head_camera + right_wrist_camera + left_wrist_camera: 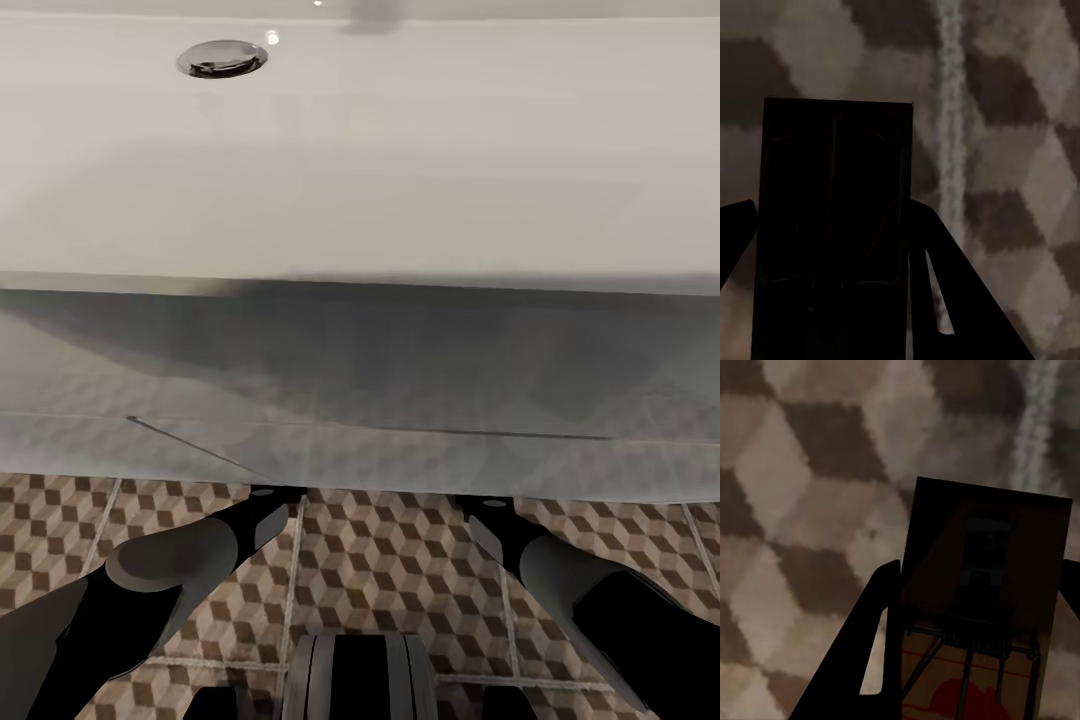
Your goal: Take the four mousetraps from the cabinet in the bathroom and place them on the bathroom floor. Make sure all four end up on the same floor surface, and ensure that at least two of them are either under or directly next to the same bathroom sink.
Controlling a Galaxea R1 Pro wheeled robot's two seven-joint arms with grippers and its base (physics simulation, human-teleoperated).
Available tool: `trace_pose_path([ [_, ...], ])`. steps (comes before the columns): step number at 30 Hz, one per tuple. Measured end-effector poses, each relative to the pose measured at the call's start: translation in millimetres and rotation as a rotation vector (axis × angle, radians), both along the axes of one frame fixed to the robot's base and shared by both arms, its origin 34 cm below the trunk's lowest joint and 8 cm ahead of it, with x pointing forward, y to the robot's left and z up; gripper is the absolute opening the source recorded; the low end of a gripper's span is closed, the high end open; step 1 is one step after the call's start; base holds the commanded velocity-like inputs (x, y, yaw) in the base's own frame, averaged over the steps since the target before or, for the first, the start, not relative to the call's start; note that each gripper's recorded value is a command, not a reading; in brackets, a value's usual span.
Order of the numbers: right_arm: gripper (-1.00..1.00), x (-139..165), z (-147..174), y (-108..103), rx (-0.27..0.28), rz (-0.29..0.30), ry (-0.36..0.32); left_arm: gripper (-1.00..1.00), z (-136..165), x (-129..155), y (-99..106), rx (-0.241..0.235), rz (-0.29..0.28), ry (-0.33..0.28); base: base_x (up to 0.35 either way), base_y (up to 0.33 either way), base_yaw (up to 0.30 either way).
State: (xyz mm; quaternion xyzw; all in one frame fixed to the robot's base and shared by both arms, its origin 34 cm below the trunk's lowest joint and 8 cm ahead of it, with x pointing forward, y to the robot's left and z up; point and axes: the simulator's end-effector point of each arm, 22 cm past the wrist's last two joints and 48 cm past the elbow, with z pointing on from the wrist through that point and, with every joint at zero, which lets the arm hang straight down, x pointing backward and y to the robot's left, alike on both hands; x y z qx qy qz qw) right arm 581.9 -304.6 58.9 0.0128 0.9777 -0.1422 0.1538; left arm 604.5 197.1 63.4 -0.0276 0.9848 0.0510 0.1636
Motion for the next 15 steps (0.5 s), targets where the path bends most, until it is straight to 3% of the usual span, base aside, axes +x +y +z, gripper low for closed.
trace_pose_path([
  [15, -1.00, -10, -10, 0, 0.000, -0.001, 0.021, -1.00, -11, -10, -1, -0.001, -0.001, 0.021, 0.000, 0.000, 0.041],
])
